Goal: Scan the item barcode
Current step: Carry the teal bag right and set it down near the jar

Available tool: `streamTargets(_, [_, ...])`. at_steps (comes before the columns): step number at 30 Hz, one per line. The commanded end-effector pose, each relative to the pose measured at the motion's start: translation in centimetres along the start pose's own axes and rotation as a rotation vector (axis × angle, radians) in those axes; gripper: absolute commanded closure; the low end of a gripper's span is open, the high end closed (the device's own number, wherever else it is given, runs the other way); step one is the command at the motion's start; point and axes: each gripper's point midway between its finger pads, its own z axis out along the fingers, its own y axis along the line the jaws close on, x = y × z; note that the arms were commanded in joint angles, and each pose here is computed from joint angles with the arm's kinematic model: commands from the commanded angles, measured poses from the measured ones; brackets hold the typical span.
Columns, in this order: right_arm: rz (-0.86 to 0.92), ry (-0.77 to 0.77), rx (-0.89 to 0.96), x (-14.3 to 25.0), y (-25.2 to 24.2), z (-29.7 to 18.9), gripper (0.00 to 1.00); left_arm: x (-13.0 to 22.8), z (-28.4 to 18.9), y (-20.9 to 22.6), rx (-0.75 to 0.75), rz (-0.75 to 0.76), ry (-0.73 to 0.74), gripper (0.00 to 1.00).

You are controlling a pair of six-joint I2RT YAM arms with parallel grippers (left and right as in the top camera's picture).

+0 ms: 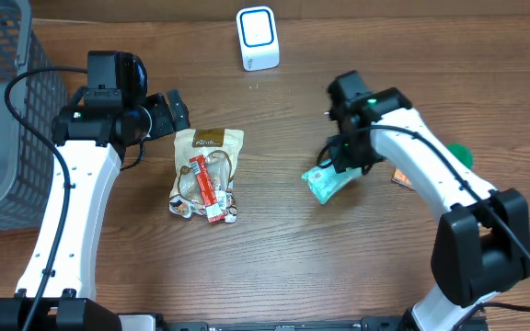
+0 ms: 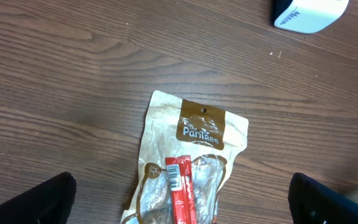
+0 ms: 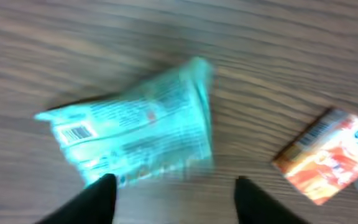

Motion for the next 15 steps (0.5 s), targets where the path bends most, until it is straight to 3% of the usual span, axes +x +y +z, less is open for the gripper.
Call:
streamTargets(1, [0.145, -0.034, 0.010, -0.9, -1.8, 0.6, 0.26, -0.4, -0.4, 0.0, 0.002, 0.026, -0.016, 0.00])
streamTargets(9, [0.459, -0.114, -0.291, -4.4, 3.3, -0.4, 0.27, -0.4, -0.4, 0.0, 0.002, 0.026, -0.016, 0.00])
streamTargets(15, [0.533, -0.183, -0.333, -6.0, 7.4, 0.1, 0.46, -0.4, -0.4, 0.0, 0.002, 0.026, -0.016, 0.00])
